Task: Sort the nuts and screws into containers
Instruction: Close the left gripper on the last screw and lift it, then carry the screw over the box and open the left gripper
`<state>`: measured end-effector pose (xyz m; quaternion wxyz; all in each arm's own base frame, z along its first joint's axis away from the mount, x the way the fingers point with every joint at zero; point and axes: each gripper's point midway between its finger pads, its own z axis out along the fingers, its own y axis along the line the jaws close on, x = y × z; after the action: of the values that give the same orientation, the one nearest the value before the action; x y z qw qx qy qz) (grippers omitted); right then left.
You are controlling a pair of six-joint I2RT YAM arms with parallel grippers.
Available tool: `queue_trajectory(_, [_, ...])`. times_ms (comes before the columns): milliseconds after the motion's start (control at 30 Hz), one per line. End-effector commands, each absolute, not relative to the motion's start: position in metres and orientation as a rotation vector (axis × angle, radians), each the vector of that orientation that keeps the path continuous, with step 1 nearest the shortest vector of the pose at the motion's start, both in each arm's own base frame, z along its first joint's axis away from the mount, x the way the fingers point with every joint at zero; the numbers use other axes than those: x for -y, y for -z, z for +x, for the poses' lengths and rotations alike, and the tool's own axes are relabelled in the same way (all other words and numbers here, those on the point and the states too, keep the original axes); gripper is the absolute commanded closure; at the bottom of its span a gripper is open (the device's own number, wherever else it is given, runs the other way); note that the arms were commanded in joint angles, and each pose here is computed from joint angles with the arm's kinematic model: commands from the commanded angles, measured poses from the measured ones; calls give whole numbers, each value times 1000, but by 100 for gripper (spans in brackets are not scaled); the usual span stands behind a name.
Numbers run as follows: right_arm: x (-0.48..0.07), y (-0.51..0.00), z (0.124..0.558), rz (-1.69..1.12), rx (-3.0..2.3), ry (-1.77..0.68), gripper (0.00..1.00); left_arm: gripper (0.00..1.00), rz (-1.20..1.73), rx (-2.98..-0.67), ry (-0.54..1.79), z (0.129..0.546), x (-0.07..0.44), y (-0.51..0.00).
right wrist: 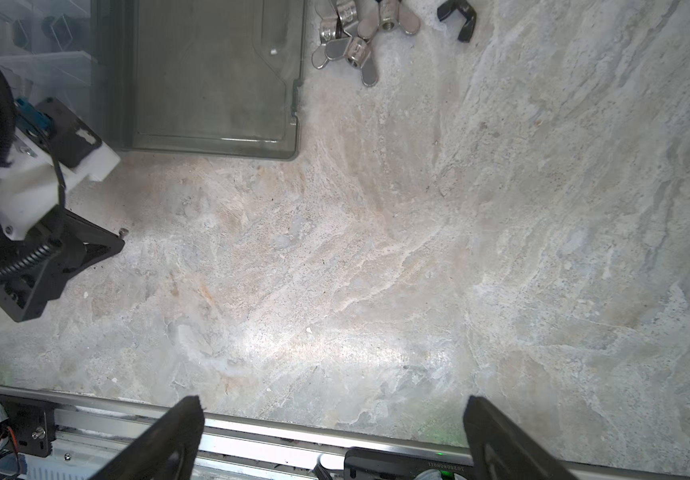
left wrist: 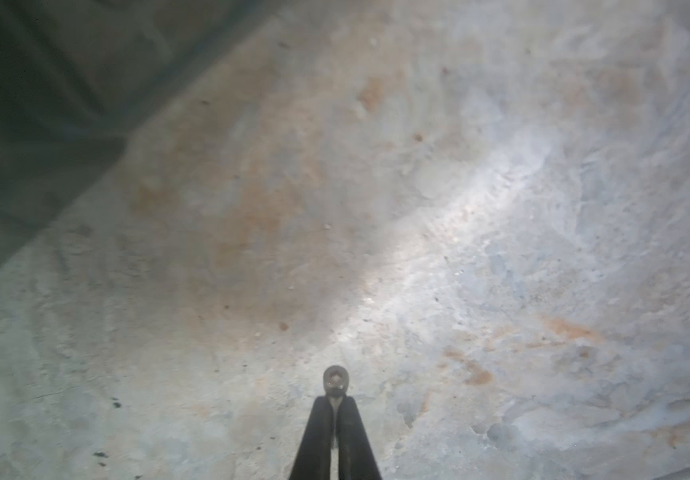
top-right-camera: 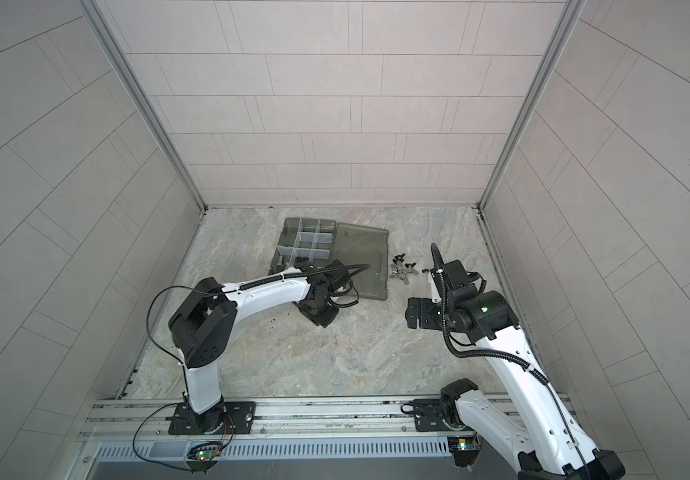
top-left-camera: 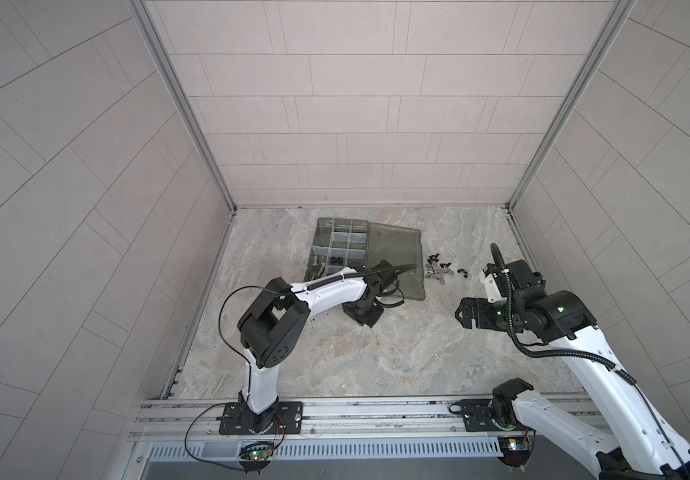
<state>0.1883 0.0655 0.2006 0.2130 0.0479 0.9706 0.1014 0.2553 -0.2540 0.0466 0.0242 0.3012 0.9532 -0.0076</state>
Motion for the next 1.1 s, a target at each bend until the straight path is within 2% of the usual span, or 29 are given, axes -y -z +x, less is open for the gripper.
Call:
queue_trajectory(0, [-67,-214,196,135,-2649,-302,1,96,888,-2927,-9,272,236,-76])
queue_trajectory(200, [-71,-220,204,118,-2636,-310,1,96,770,-2904,-44,311,204,-100])
queue_trajectory(500, [-73,-229,215,105,-2625,-301,1,96,603,-2915,-52,353,168,-107])
queue_trajectory(1067, [-73,-228,218,106,-2656,-286,1,95,498,-2959,13,372,159,-84])
